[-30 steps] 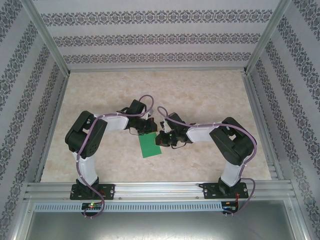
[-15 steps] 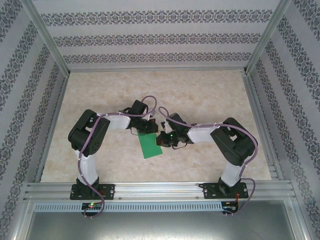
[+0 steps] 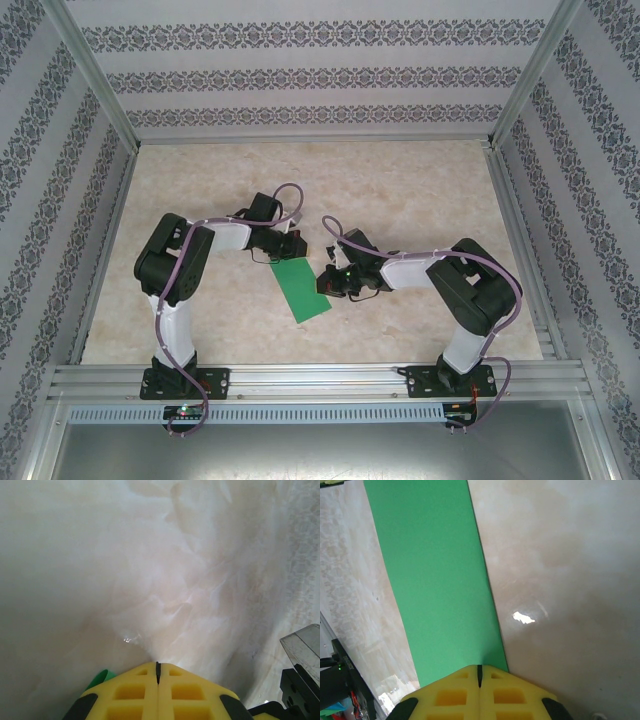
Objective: Fold a paper plane with a square sheet of paper (pick it up from the middle)
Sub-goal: First fold in half a square sheet of paper at the center of the table.
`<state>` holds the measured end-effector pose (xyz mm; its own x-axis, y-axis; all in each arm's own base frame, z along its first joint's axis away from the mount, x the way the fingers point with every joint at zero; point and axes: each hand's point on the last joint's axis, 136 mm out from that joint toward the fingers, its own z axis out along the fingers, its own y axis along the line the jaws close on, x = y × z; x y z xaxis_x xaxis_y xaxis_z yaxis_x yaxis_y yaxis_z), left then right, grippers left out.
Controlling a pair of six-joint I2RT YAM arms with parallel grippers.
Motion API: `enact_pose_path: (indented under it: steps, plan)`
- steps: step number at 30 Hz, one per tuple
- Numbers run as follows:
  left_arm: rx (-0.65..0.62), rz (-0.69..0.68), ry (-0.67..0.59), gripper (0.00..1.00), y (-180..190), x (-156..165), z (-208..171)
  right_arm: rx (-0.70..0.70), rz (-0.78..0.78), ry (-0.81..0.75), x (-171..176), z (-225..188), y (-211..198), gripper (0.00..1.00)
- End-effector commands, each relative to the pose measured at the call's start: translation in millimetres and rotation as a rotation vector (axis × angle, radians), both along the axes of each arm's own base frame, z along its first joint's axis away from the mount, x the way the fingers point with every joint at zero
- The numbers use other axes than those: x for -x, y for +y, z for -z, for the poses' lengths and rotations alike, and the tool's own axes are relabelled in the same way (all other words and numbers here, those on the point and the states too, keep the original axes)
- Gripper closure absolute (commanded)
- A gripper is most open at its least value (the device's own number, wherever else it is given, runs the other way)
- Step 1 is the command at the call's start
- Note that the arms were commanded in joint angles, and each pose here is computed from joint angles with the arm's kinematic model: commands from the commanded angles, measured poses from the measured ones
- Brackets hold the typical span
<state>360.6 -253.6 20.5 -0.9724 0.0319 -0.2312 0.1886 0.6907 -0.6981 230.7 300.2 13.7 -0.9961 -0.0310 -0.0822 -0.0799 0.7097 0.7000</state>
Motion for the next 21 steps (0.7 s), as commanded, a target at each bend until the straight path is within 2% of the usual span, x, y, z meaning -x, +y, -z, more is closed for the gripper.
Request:
enact_pose_path:
  steps: [1,9,14,17,21]
  plan:
    - [-0.124,-0.104,-0.089,1.00,41.6,-37.4,19.0,0.164,-0.013,0.185,47.3,40.5,-35.6,1.00]
    - [-0.076,-0.191,-0.125,1.00,63.9,-61.5,11.0,0.161,-0.008,0.183,47.6,41.2,-35.6,1.00]
    - [-0.035,-0.191,-0.169,1.00,59.5,-69.0,-18.8,0.151,-0.008,0.166,42.9,37.4,-31.1,1.00]
    - [-0.004,-0.181,-0.185,1.00,50.3,-61.9,-34.9,0.150,-0.006,0.158,40.1,36.1,-29.0,1.00]
    - [-0.011,-0.119,-0.173,1.00,26.4,-34.3,-35.5,0.150,-0.004,0.156,38.3,36.4,-27.2,1.00]
